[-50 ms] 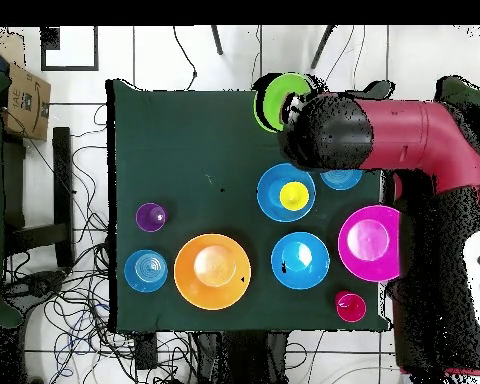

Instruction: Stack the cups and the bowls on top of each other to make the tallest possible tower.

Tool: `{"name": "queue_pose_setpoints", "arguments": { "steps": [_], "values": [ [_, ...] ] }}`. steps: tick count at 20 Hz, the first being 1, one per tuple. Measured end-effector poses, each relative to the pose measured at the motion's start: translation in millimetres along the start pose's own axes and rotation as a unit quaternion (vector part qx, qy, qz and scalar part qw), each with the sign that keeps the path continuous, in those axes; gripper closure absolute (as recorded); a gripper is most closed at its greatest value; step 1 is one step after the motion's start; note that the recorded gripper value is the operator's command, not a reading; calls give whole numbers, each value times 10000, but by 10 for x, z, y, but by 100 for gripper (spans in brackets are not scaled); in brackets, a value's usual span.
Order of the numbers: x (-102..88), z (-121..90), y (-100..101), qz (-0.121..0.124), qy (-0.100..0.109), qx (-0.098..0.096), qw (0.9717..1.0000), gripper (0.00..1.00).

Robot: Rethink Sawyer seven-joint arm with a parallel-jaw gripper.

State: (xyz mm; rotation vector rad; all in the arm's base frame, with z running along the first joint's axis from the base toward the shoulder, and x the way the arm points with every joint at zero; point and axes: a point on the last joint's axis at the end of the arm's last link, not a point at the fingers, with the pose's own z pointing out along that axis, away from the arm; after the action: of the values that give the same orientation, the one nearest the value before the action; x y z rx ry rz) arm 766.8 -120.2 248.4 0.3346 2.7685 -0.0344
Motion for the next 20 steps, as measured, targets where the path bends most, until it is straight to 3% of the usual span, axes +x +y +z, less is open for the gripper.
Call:
{"name": "queue_pose_setpoints", "arguments": {
  "steps": [11,20],
  "values": [
    [68,196,-58,57,-19,-19,10000,100],
    [107,218,-67,42,-3,67,10000,100]
  ]
}}
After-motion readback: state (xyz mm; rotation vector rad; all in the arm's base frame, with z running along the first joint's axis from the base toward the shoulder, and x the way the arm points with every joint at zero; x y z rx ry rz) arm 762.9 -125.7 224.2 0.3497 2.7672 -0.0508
